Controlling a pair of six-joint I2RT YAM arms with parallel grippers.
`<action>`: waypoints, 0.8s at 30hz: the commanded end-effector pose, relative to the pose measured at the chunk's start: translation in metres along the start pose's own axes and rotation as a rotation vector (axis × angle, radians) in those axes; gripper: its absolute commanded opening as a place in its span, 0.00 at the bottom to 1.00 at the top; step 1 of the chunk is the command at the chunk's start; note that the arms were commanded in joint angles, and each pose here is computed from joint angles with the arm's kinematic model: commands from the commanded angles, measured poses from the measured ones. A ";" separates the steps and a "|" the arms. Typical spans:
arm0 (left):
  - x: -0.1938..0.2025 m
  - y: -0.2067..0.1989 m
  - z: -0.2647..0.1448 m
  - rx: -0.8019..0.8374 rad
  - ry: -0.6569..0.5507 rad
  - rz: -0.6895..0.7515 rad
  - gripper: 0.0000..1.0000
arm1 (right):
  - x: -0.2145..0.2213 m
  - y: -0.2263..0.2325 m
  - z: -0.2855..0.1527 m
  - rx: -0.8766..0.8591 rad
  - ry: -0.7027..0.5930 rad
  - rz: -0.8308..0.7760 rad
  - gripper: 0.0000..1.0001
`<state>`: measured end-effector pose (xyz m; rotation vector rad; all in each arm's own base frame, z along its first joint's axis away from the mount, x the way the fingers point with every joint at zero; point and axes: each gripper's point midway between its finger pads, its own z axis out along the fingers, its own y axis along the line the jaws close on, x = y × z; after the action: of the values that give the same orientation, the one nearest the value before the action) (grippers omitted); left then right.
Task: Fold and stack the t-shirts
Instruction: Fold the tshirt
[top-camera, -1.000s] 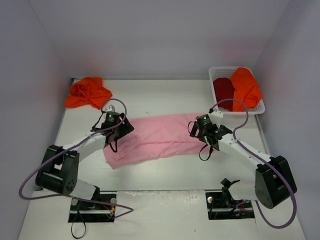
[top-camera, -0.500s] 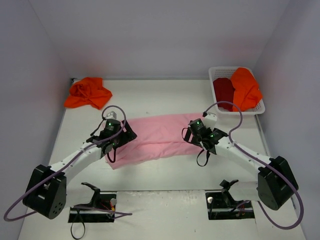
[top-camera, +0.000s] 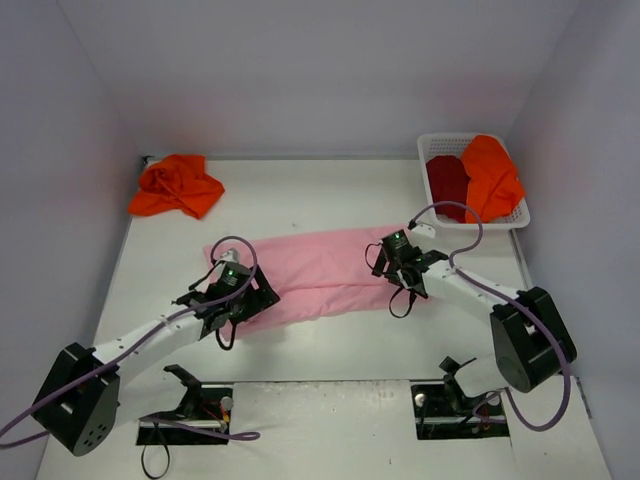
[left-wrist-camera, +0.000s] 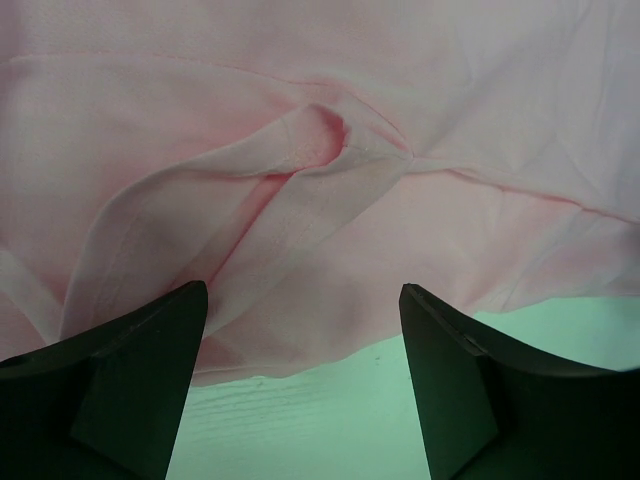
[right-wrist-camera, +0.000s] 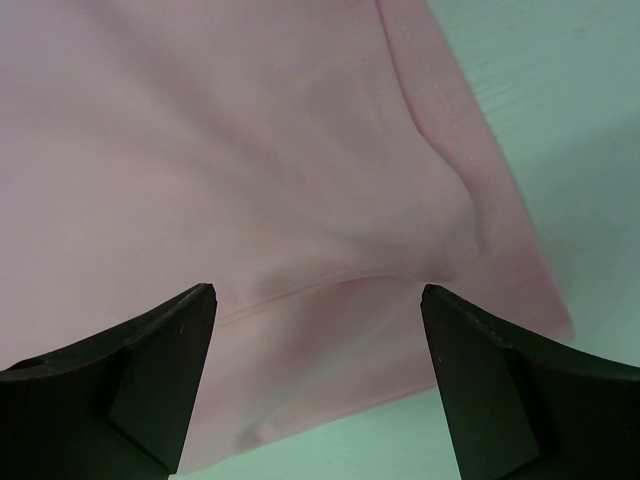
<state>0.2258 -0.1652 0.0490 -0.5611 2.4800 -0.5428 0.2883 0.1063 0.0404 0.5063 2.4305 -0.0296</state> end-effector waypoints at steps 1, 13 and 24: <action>-0.014 -0.003 -0.003 -0.010 -0.062 -0.020 0.72 | -0.032 0.034 -0.001 -0.087 -0.068 0.019 0.80; -0.024 -0.016 0.026 -0.040 -0.048 0.010 0.72 | -0.073 0.051 0.004 -0.100 -0.116 0.000 0.80; -0.037 -0.020 0.054 -0.057 -0.032 -0.002 0.72 | -0.062 0.069 0.038 -0.111 -0.054 -0.026 0.80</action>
<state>0.2839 -0.1807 0.0378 -0.5944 2.4593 -0.4803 0.3584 0.1357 0.0394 0.4181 2.4267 0.0330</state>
